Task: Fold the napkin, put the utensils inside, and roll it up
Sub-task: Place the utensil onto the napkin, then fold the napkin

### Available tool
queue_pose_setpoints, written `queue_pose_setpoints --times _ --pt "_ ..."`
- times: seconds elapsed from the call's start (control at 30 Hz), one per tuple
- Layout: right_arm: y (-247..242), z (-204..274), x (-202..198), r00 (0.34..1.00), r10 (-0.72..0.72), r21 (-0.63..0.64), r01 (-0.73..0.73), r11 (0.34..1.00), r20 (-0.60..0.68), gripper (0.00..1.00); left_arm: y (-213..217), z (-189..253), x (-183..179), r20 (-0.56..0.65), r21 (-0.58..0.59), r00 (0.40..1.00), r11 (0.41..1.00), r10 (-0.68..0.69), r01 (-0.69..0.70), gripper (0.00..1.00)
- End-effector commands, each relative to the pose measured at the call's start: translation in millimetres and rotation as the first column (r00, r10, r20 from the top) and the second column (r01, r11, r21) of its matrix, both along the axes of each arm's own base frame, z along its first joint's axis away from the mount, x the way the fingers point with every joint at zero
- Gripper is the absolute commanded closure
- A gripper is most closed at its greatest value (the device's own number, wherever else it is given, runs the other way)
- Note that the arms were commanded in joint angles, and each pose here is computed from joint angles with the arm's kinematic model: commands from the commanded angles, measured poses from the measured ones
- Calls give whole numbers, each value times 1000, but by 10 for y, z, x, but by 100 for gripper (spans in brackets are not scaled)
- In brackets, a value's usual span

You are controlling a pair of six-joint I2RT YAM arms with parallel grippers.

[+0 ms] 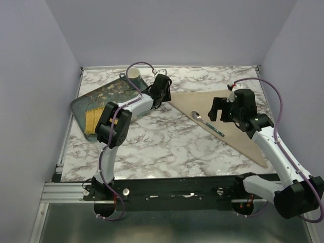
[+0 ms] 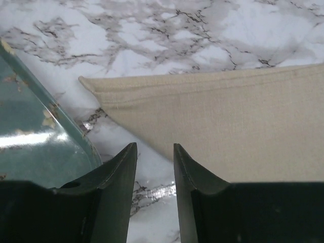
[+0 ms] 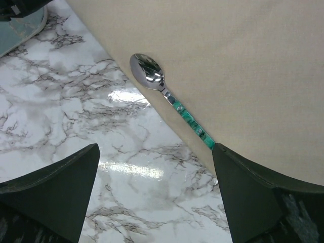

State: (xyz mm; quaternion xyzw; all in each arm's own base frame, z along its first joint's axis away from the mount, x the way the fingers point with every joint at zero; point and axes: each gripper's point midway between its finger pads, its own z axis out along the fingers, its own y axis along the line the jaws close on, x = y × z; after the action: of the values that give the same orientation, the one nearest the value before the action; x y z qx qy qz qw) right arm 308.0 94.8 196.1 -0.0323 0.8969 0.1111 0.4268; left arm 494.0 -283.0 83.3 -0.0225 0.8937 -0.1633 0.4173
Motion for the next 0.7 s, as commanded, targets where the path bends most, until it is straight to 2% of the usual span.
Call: queue_pose_setpoints --times 0.0,0.33,0.5,0.67 --pt "39 50 26 999 -12 53 10 999 35 0 161 -106 265 63 128 997 990 49 -57 57" --pt "3 -75 28 1000 -21 29 20 999 16 0 327 -236 443 50 238 997 969 52 -62 60" --pt "17 -116 35 1000 -18 32 18 999 6 0 395 -373 464 -10 216 999 975 52 -49 59" --pt "23 -114 53 1000 -20 35 19 999 5 0 316 -376 552 -18 171 999 985 26 -22 56"
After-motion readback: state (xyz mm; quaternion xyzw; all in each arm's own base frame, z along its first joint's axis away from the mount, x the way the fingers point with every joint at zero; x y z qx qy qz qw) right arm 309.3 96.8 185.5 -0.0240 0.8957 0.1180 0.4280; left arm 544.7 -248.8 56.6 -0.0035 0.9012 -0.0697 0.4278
